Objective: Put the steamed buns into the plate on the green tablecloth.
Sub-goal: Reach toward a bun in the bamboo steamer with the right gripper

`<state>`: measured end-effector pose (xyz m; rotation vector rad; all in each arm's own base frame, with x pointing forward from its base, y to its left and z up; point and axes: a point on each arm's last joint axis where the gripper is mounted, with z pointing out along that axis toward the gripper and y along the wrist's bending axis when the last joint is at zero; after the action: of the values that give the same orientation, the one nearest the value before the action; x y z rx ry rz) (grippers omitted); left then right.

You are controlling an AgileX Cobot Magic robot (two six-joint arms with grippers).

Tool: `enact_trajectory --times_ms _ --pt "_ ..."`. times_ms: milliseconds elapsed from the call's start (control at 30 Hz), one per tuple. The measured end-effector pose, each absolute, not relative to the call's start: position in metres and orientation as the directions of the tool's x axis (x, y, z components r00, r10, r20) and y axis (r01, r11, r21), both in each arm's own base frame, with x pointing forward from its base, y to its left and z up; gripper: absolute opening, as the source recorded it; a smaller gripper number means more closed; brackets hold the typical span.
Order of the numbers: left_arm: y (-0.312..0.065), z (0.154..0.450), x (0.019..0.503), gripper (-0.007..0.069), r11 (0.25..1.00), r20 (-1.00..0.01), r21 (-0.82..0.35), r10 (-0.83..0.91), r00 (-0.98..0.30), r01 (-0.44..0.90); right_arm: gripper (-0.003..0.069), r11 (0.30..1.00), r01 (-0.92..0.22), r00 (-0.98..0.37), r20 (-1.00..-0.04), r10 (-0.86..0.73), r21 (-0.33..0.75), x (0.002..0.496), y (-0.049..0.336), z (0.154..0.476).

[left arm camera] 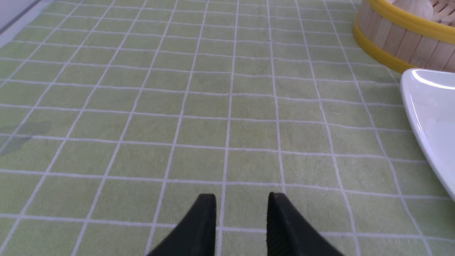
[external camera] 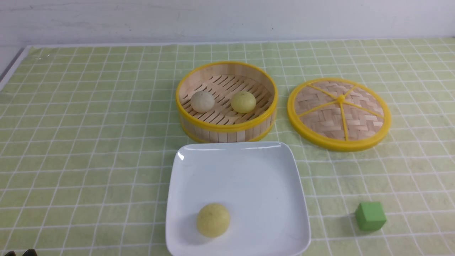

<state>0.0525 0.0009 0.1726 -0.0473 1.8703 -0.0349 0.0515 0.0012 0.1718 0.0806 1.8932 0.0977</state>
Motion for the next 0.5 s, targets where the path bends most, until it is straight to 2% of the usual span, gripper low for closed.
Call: enact_trajectory --times_ms 400,433,500 --pt "0.0008 0.1726 0.0525 0.0240 0.998 -0.954 -0.058 -0.060 -0.295 -0.016 0.0240 0.994 0.007 -0.318 -0.942 0.105 0.108 0.0515 0.0012 0.1718" --pt "0.0002 0.1725 0.0525 0.0240 0.996 -0.951 -0.091 -0.093 -0.295 -0.020 0.0240 0.994 0.007 -0.318 -0.942 0.105 0.108 0.0515 0.0012 0.1718" --pt "-0.0027 0.1725 0.0524 0.0240 0.971 -0.925 -0.238 -0.237 -0.297 -0.033 0.0240 0.994 0.007 -0.318 -0.942 0.105 0.108 0.0515 0.0012 0.1718"
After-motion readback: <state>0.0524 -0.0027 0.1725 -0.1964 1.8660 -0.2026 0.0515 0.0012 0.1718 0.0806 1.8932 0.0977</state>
